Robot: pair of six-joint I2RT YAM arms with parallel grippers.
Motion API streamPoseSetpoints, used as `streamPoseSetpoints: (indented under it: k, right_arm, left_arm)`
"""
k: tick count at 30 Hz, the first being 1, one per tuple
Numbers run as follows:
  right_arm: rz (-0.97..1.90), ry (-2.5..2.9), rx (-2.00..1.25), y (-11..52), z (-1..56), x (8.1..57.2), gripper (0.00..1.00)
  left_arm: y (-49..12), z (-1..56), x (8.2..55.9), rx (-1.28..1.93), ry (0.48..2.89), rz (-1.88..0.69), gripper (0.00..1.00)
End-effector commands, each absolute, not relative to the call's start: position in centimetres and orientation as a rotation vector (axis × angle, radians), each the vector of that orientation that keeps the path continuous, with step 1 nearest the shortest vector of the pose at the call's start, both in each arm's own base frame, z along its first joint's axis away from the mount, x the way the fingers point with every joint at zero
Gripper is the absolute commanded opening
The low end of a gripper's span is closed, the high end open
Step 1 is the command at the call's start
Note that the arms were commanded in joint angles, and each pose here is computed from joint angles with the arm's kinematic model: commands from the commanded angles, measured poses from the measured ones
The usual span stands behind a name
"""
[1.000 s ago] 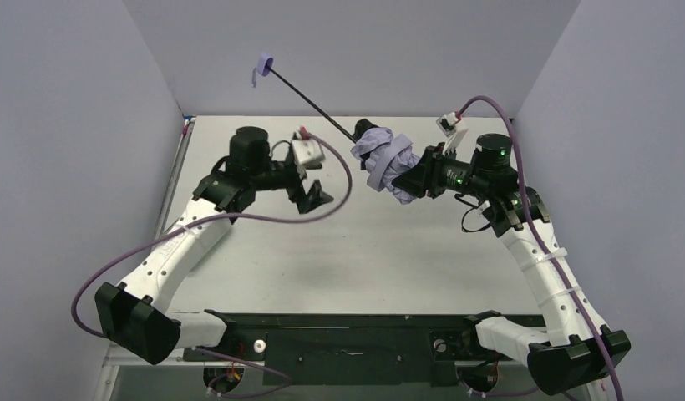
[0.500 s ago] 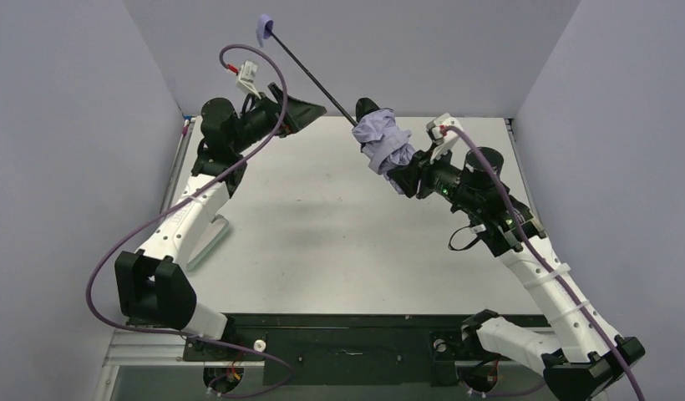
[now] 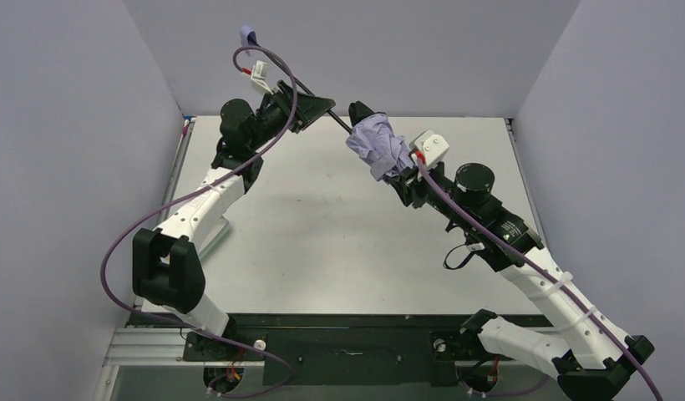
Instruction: Open the umbrella
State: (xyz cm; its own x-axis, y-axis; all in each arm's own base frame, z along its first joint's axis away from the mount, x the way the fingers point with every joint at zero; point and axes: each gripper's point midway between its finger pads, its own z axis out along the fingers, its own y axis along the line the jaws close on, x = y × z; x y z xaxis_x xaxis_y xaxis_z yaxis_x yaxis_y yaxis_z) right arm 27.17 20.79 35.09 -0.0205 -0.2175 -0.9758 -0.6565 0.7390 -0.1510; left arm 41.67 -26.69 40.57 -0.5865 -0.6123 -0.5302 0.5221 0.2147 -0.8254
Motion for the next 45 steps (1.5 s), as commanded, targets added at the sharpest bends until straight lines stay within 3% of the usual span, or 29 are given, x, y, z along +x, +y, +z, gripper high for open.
streamPoseSetpoints:
  k: [1, 6, 7, 9, 11, 13, 16, 19, 23, 31, 37, 45]
  right_arm:
    - [0.432, 1.427, -0.664, 21.1, 39.6, 27.2, 0.0]
    - [0.473, 1.436, -0.662, 21.7, 39.1, 27.0, 0.0]
    - [0.476, 1.438, -0.663, 21.7, 39.1, 27.0, 0.0]
    - [0.486, 1.442, -0.663, 21.8, 39.0, 26.9, 0.0]
    - [0.495, 1.451, -0.671, 21.9, 38.8, 26.8, 0.0]
    - [0.501, 1.467, -0.678, 21.8, 38.3, 26.7, 0.12]
    - [0.515, 1.497, -0.691, 21.7, 37.5, 26.4, 0.43]
    - [0.506, 1.532, -0.696, 21.0, 36.8, 26.2, 0.59]
    - [0.476, 1.602, -0.68, 19.0, 35.4, 26.3, 0.72]
    - [0.421, 1.687, -0.508, 14.9, 34.9, 27.6, 0.77]
    - [0.492, 1.756, -0.281, 13.5, 36.3, 30.2, 0.78]
    - [0.627, 1.695, -0.449, 16.6, 37.7, 30.4, 0.73]
  left_arm:
    - [-26.5, 45.8, 41.0, -0.016, 1.383, -1.571, 0.39]
    - [-26.6, 47.1, 40.9, 0.016, 1.338, -1.576, 0.32]
    - [-26.7, 47.3, 40.9, 0.023, 1.334, -1.576, 0.19]
    - [-26.8, 47.7, 40.6, 0.054, 1.315, -1.567, 0.01]
    - [-26.7, 48.4, 40.3, 0.099, 1.286, -1.544, 0.0]
    - [-26.5, 49.0, 40.1, 0.136, 1.258, -1.513, 0.0]
    - [-26.4, 49.3, 39.9, 0.182, 1.242, -1.46, 0.0]
    - [-26.4, 49.1, 39.3, 0.262, 1.228, -1.387, 0.0]
    - [-26.2, 48.3, 39.2, 0.339, 1.243, -1.276, 0.0]
    - [-27.0, 46.1, 38.5, 0.501, 1.263, -1.118, 0.0]
    - [-29.4, 42.7, 35.9, 0.845, 1.194, -0.817, 0.0]
    - [-32.4, 40.5, 30.4, 1.127, 0.993, -0.631, 0.0]
